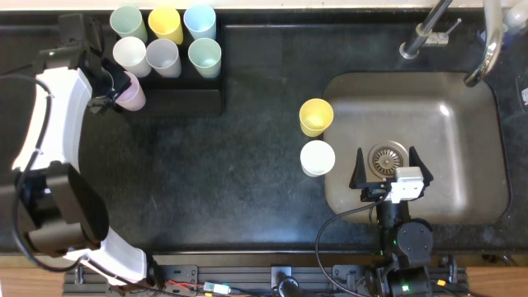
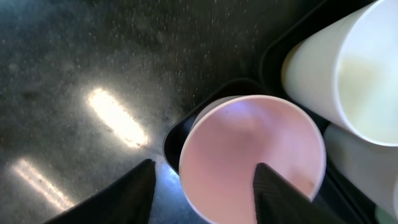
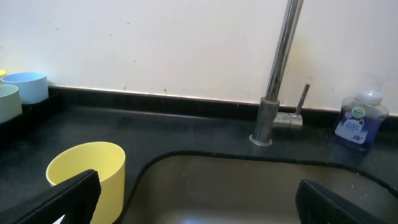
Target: Store Cups
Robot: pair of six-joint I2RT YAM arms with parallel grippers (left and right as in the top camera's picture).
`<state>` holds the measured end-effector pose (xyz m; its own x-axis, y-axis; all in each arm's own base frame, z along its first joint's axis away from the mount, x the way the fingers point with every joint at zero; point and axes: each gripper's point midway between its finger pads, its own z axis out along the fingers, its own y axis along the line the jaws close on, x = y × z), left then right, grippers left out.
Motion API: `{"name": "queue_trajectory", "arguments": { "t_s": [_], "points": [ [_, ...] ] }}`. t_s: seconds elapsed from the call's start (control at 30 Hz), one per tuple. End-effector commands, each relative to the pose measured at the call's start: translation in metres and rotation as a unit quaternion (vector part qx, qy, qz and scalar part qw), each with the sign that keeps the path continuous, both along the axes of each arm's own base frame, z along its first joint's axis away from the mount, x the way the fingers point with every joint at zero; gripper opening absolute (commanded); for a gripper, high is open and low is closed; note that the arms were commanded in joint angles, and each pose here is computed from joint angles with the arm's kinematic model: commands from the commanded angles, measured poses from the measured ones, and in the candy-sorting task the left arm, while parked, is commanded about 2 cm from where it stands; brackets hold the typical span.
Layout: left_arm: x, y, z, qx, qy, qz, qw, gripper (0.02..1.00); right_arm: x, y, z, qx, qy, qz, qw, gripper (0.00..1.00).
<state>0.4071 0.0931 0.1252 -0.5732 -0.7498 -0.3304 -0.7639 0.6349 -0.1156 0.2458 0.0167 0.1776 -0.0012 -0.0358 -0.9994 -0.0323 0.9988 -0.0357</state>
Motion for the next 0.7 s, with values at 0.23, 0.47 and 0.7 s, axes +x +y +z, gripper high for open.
{"name": "queue_trajectory", "arguments": {
  "t_s": [0.23, 0.47, 0.7],
  "points": [
    [-0.011, -0.043, 0.148, 0.031, -0.202, -0.082, 0.975, 0.634, 0.0, -0.003, -0.002, 0.001, -0.003, -0.007, 1.0, 0.996],
    [0.007, -0.184, 0.151, -0.019, -0.23, -0.259, 0.938, 0.698, 0.0, -0.003, -0.002, 0.001, -0.003, -0.007, 1.0, 0.996],
    [-0.025, -0.321, 0.105, -0.06, -0.158, -0.393, 0.904, 0.75, 0.0, -0.003, -0.002, 0.001, -0.003, -0.007, 1.0, 0.998]
  ]
}}
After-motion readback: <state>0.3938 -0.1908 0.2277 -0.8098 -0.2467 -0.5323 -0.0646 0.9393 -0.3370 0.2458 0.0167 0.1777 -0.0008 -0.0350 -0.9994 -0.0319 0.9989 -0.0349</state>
